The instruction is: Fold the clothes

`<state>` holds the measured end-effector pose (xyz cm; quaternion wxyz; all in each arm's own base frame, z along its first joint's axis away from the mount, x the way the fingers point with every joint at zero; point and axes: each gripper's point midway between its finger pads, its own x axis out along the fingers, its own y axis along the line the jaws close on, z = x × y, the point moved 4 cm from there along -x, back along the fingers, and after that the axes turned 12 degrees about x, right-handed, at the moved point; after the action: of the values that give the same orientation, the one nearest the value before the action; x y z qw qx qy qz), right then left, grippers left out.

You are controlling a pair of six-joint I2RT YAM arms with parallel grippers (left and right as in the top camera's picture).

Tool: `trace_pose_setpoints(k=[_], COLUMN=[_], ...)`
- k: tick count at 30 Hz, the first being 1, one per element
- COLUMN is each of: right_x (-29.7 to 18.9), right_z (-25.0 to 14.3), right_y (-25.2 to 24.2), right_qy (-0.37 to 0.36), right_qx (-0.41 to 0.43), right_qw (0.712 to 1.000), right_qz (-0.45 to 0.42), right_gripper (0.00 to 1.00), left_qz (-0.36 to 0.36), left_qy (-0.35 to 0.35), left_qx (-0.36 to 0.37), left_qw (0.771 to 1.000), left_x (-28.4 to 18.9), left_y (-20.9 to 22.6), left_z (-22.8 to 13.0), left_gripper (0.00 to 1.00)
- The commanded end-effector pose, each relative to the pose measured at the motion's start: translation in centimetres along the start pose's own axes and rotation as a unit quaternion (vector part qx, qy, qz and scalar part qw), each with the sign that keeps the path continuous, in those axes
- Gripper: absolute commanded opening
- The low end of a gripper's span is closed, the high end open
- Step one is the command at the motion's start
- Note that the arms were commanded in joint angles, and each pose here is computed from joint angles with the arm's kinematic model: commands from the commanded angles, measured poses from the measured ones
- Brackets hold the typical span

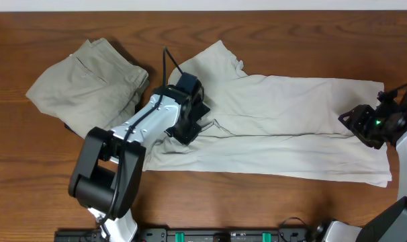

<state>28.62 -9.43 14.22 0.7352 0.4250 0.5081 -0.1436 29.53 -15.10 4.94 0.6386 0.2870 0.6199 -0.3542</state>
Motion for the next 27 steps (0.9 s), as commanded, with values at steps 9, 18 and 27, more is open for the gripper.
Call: trace_pose_setpoints(k=[9,18,27], right_x=[-0.2,-0.2,-0.2], right_z=[0.3,0.1,-0.1], right_y=[-0.1,-0.2,-0.3], right_qy=[-0.01,-0.005,0.001], right_qx=[-0.001,0.001,0.004], right_qw=[1.0,1.0,1.0], right_qz=[-0.013,-0.014,-0.017], right_gripper=[0.49,0.49,0.48], left_qz=[0.031,0.072,0.086], left_qy=[-0.014,-0.072,-0.093], left_qx=[0.005,0.066,0.08], left_qw=[0.999,0.993,0.989], left_x=[-3.4,-3.3,-2.7], left_y=[1.0,2.4,3.2], left_z=[1.4,4.0,5.2], left_gripper=[0.06,0.06,0.06])
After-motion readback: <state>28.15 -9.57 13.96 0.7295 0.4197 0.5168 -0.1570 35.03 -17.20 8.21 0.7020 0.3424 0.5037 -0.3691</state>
